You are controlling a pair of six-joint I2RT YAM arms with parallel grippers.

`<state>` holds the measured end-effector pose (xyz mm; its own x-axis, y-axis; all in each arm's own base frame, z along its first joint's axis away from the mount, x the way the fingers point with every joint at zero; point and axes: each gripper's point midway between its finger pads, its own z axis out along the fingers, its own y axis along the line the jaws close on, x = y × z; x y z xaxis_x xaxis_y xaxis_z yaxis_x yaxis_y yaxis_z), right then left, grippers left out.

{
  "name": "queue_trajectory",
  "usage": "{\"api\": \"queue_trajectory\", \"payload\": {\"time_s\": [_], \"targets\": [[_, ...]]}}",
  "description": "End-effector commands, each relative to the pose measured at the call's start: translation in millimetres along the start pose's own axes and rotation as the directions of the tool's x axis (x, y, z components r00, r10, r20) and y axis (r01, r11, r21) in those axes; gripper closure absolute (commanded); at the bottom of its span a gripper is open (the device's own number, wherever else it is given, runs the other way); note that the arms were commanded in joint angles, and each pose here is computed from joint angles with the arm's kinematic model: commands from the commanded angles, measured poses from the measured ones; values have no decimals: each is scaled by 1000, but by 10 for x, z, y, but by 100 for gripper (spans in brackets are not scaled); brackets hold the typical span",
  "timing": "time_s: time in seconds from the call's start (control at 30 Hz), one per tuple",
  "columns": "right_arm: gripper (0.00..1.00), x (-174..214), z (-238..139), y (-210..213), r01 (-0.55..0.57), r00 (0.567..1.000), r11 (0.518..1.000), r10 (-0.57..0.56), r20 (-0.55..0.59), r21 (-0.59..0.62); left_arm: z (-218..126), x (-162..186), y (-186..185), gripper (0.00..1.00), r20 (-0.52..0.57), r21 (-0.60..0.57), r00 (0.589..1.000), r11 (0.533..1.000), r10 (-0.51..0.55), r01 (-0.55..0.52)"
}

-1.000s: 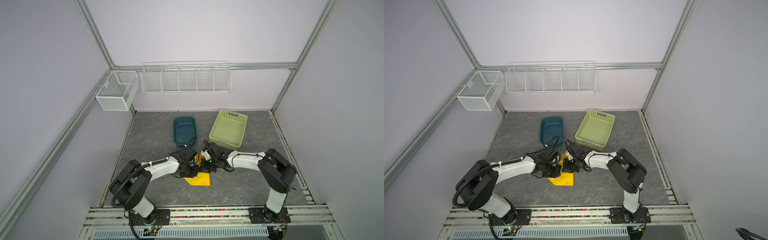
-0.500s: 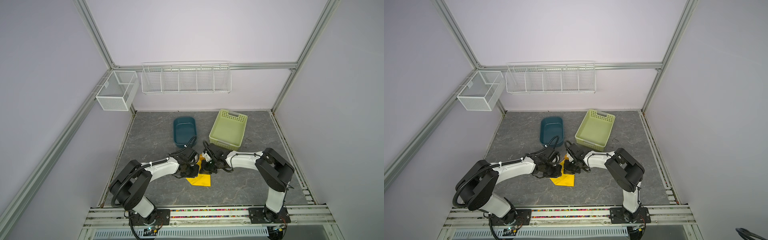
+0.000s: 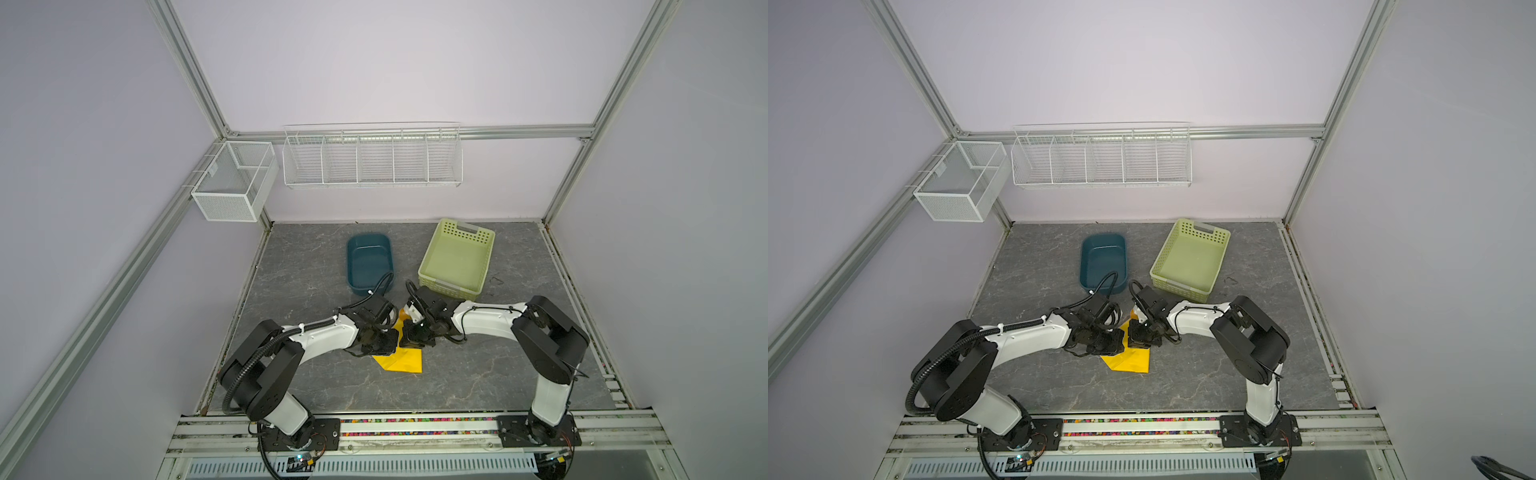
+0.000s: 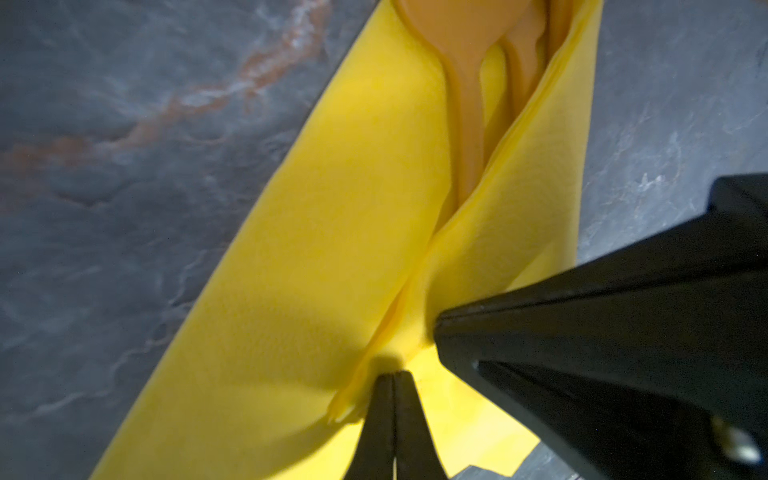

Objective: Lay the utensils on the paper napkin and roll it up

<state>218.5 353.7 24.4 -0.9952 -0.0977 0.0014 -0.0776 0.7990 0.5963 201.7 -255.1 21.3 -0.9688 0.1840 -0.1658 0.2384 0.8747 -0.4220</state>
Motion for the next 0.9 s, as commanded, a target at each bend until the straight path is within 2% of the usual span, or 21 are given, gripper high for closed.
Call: {"api": "queue_trajectory", "payload": {"time_s": [0.0, 0.7, 0.87], "targets": [[93, 51, -152, 149, 12, 1000, 999, -12, 0, -36, 81, 172, 183, 97, -55, -58, 998, 998, -36, 33], [93, 222, 135, -315, 1, 997, 994, 7, -74, 113, 50, 159, 167, 97, -48, -55, 998, 998, -35, 32], [93, 228, 154, -338, 1, 997, 993, 8, -76, 117, -66, 101, -12, 95, -19, 23, 999, 999, -38, 39]]}}
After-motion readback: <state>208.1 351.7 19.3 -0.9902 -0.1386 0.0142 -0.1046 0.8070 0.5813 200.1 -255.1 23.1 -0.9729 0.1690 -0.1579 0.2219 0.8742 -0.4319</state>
